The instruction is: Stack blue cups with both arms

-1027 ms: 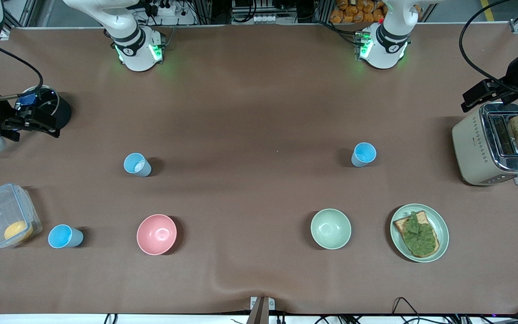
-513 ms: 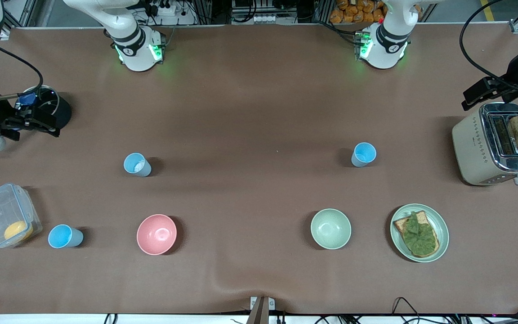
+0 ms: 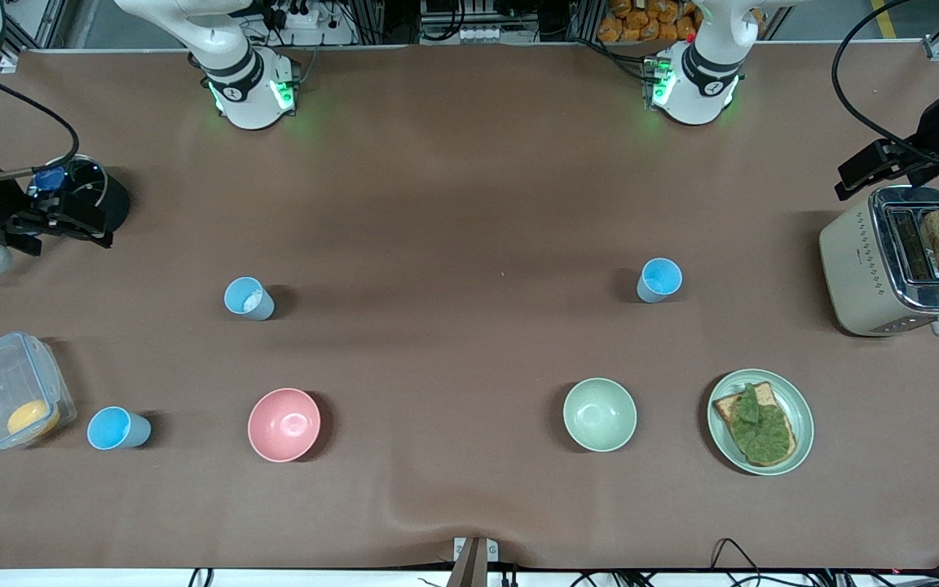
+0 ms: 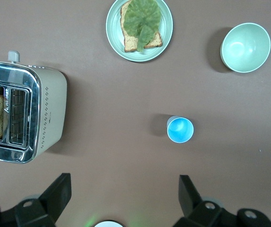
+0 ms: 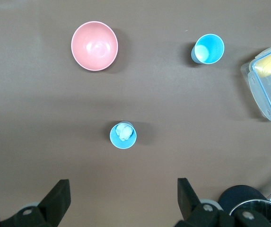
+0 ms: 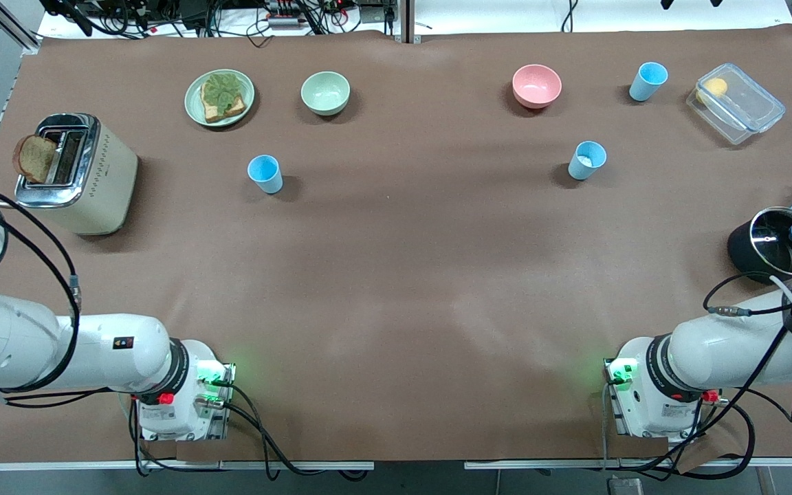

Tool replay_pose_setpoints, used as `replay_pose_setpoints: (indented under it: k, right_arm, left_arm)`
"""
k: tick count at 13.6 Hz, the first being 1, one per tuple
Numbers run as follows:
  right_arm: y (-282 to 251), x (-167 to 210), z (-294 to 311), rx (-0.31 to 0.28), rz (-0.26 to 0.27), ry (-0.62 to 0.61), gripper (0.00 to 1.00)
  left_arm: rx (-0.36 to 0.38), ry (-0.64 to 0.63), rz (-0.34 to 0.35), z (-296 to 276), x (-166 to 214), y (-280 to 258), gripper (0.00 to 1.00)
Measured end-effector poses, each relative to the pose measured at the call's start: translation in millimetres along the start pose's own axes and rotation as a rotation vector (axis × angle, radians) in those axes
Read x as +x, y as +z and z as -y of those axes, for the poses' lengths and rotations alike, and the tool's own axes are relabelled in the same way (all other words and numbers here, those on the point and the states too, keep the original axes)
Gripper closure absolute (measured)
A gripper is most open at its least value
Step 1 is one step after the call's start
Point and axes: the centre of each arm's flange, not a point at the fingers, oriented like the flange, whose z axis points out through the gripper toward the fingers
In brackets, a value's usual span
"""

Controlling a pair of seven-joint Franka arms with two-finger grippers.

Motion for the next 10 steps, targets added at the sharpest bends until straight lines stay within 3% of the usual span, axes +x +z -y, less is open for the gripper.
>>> replay_pose_setpoints:
  k: [4,10]
  right_arm:
    - [28,3,-2,0.108,0.033,0.021,0.0]
    - [99,15,-6,0.082,-0.013,0.037,0.0]
  left_arm:
    - [0.0,0.0,0.0,0,0,0,0.0]
    - [0.0,-0.001,0.0,1,0,0,0.0]
